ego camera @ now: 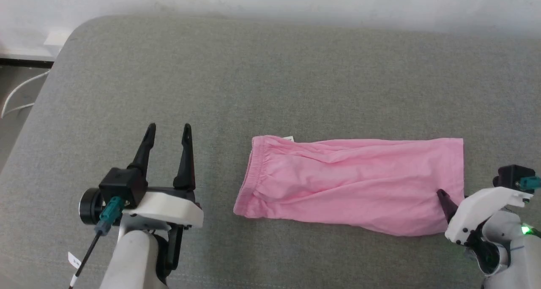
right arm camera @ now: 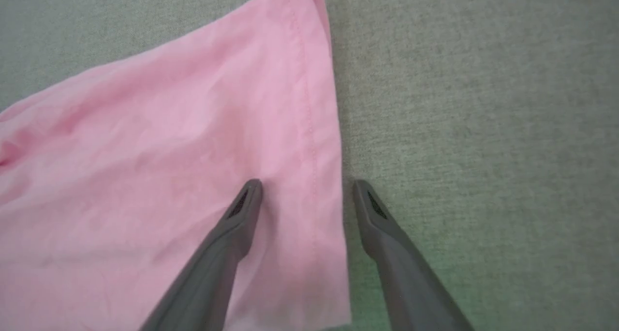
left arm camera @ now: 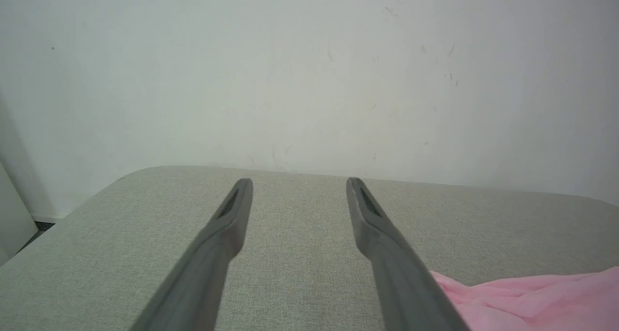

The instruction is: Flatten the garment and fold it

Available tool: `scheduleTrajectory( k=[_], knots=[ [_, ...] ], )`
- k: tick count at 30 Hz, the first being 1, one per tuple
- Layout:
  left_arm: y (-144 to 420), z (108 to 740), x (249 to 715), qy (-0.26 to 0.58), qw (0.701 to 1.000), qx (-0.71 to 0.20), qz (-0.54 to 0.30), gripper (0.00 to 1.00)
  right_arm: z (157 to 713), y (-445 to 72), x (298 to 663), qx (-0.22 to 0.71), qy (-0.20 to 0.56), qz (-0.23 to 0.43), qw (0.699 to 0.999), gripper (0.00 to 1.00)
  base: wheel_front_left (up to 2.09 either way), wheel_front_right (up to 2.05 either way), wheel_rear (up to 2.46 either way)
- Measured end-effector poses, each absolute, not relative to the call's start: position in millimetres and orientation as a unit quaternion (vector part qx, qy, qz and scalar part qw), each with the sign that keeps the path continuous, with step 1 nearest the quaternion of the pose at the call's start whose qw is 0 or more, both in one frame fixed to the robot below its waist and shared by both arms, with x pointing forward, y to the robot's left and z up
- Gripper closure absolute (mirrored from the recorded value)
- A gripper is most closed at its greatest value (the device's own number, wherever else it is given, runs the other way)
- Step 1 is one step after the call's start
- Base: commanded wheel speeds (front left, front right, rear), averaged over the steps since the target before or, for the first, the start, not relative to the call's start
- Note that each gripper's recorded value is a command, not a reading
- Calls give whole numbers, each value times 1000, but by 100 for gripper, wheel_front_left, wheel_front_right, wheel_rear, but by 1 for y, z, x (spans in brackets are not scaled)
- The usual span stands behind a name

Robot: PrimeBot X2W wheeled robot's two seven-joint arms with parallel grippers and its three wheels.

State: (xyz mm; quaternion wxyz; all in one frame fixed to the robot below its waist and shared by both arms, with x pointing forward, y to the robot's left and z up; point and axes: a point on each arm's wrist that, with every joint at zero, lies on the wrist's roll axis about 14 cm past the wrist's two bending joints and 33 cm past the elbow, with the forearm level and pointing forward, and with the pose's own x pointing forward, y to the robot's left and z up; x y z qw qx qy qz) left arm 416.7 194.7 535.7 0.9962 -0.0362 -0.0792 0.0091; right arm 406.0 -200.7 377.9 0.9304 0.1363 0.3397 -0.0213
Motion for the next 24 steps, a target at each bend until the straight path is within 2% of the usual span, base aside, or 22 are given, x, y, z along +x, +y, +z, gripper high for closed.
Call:
scheduleTrajectory(
  k=[10, 11, 12, 14, 15, 24],
  knots=[
    [201, 531, 406, -72, 996, -41, 17, 0, 376, -186, 419, 159, 359, -8, 920, 0, 0, 0, 0],
    [202, 530, 405, -71, 996, -41, 17, 0, 375, -183, 420, 160, 363, -6, 918, 16, 0, 0, 0],
    [202, 529, 405, -70, 997, -41, 18, 0, 375, -182, 422, 161, 365, -5, 917, 53, 0, 0, 0],
    [203, 528, 404, -68, 997, -43, 19, 0, 374, -179, 425, 162, 371, -1, 914, 90, 0, 0, 0],
    [204, 527, 404, -67, 997, -43, 20, 0, 374, -178, 426, 162, 372, 0, 914, 100, 0, 0, 0],
    [207, 522, 403, -60, 997, -47, 24, 0, 380, -180, 434, 152, 356, 1, 922, 100, 0, 0, 0]
  ],
)
